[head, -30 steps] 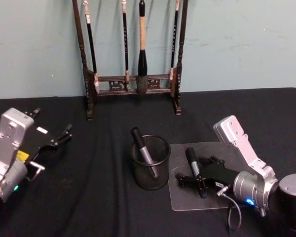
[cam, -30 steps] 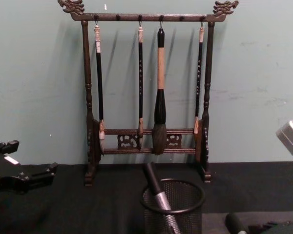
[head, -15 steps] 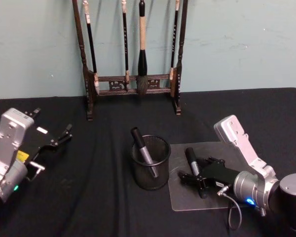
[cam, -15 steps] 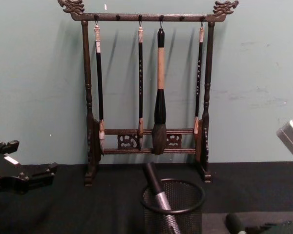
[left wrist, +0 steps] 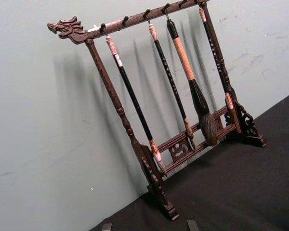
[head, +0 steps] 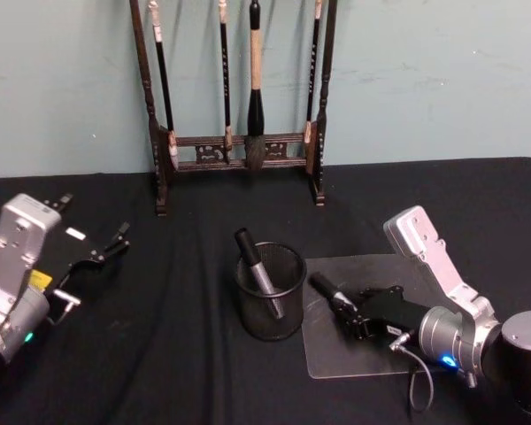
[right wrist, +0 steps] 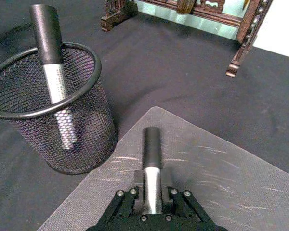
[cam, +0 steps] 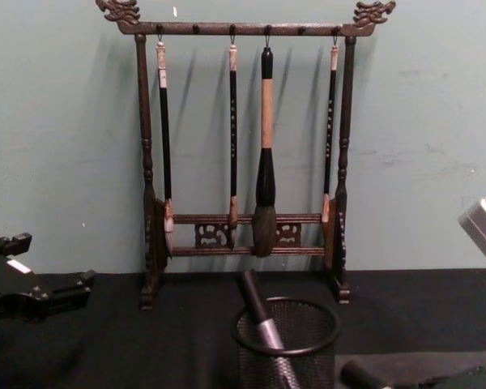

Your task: Pick up the water-based marker from the table and place it into the pen holder.

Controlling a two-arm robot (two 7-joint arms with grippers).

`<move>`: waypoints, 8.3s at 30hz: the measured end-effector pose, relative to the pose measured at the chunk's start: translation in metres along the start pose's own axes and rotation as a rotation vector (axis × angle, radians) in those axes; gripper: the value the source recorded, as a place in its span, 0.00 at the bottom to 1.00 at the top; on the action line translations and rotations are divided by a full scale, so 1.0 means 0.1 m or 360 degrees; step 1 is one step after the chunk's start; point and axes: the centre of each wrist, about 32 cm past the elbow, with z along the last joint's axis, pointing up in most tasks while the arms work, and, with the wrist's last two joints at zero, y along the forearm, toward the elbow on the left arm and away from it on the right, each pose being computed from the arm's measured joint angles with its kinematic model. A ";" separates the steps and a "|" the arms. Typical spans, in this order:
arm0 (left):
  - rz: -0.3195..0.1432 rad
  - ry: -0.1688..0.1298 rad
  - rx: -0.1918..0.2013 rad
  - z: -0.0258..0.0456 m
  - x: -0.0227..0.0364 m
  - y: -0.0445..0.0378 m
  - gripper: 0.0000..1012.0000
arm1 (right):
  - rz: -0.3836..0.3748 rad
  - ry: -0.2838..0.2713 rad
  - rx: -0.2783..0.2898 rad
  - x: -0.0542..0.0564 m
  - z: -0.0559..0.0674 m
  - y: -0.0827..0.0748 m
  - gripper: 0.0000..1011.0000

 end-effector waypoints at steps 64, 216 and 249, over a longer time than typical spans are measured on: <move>0.0000 0.0000 0.0000 0.000 0.000 0.000 1.00 | 0.0249 -0.0146 0.0776 0.04 0.46 0.30 0.19; 0.0000 0.0000 0.0000 0.000 0.000 0.000 1.00 | -0.0072 0.0142 0.0433 0.11 -0.25 -0.03 0.99; 0.0000 0.0000 0.0000 0.000 0.000 0.000 1.00 | -0.0071 0.0140 0.0439 0.11 -0.24 -0.03 0.99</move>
